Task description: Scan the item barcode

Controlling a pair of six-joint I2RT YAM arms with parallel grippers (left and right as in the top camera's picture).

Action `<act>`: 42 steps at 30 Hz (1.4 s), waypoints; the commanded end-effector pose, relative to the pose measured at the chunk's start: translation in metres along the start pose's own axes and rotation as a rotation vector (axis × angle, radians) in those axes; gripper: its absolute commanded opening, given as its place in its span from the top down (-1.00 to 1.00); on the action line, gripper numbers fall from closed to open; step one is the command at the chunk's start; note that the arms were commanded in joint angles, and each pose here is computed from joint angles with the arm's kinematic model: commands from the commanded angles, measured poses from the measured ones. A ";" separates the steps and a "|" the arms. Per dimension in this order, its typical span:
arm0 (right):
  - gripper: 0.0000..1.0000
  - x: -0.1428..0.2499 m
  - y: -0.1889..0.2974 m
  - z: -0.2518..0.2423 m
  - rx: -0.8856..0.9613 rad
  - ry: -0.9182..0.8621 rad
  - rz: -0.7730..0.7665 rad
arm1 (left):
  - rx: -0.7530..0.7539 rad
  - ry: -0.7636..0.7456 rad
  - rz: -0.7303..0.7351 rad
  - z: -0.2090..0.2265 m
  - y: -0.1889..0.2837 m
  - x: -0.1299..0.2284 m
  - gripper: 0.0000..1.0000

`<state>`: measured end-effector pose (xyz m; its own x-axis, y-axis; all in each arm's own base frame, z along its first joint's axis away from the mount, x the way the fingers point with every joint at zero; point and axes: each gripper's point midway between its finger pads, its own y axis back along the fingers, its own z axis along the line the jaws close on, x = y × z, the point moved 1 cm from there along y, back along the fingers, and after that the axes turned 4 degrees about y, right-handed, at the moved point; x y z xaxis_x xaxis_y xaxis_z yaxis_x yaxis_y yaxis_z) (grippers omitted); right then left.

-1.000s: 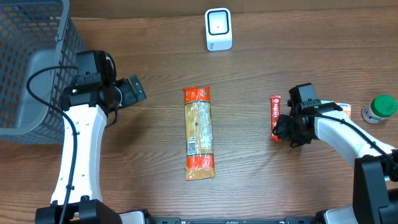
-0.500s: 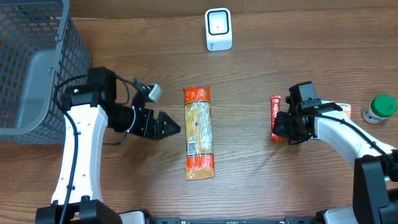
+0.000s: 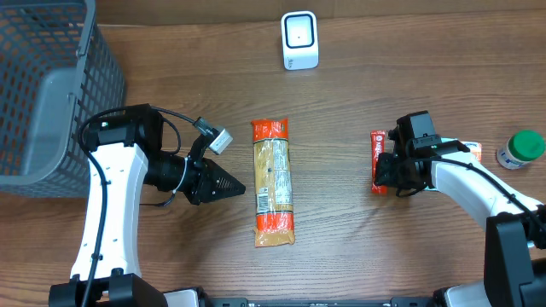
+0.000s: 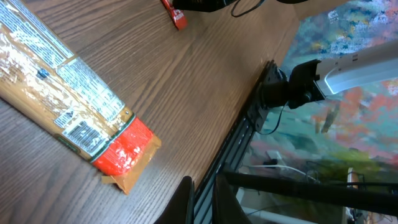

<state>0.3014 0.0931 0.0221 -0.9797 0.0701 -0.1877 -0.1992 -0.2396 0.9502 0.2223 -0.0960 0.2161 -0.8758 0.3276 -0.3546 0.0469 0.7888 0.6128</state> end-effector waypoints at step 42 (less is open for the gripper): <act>0.74 0.046 -0.009 0.122 -0.391 0.328 0.242 | -0.058 0.030 -0.030 0.015 -0.002 -0.011 0.70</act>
<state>0.2444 0.1992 0.0106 -0.9772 -0.2121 0.0123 0.1126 -0.4677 0.8767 0.2396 -0.0907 0.2085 -0.8853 0.2919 -0.3620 -0.0127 0.7631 0.6462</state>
